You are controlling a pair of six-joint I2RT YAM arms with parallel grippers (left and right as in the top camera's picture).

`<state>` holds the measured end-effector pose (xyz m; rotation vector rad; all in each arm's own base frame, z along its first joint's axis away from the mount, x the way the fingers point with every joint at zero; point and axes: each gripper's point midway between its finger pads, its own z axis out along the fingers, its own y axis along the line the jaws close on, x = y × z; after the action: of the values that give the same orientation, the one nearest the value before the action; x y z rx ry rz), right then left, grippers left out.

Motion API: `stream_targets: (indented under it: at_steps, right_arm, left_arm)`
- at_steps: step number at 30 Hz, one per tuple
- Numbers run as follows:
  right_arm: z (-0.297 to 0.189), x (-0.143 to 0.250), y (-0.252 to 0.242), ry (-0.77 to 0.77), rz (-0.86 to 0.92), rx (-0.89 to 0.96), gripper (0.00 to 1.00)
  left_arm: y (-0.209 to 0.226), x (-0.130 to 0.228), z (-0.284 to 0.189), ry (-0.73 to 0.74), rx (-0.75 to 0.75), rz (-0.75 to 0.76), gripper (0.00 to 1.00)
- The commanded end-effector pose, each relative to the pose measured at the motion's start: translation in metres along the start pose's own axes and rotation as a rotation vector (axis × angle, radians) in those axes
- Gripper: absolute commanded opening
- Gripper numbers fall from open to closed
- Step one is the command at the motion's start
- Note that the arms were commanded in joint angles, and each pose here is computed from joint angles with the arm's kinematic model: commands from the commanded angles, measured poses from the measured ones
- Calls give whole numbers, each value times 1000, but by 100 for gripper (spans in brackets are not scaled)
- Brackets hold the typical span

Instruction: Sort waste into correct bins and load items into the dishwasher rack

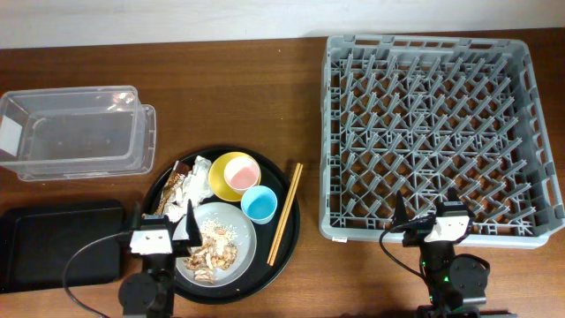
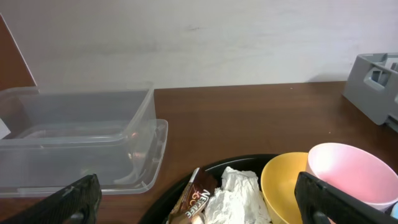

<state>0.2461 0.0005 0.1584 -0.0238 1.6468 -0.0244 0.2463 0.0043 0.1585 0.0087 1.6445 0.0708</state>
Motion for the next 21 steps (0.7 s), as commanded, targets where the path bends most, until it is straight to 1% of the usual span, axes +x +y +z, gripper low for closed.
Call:
stream_targets:
  at_steps: [1,3,4,6,7,8,9,10,11,12,14,15,16,18,19,21]
  right_arm:
    - [0,3,-4,6,1,23,98]
    - [0,3,-4,6,1,23,98]
    - [0,3,-4,6,0,23,98]
    - [0,3,-4,6,1,23,98]
    - [0,3,-4,6,0,23,98]
    - [0,3,-4,6,1,23,98]
    - [0,3,-4,6,0,23,98]
    - [0,3,-4,6,0,23,98]
    - [0,3,-4,6,0,23,98]
    - [0,3,-4,6,0,23,98]
    - [0,3,-5,6,1,23,98]
    - [0,3,-4,6,1,23,98]
    - [0,3,-4,6,0,23,98]
    - [0,3,-4,6,0,23,98]
    - [0,3,-4,6,1,23,98]
    - [0,3,-4,6,1,23,98]
  left_arm:
    - [-89,-13,-26,-64,547,2,99]
    - [-141,-17,-76,-98,968,18,99]
    - [-145,-20,-83,-121,1017,29,99]
    - [-151,-41,-98,-247,1086,96,99]
    - [-149,-61,-103,-336,1077,113,99]
    - [-144,-80,-103,-397,1035,105,99]
    - [-132,-107,-99,-456,931,95,99]
    - [-125,-118,-94,-463,874,82,99]
    - [-110,-136,-84,-452,749,73,99]
    - [-101,-144,-77,-419,675,96,99]
    - [-74,-150,-58,-262,488,143,99]
    - [-55,-149,-47,-133,376,161,99]
    - [-36,-146,-36,42,278,171,99]
    - [-35,-146,-30,251,294,168,99]
    - [-41,-148,-29,334,343,153,99]
    - [-52,-147,-25,394,413,132,99]
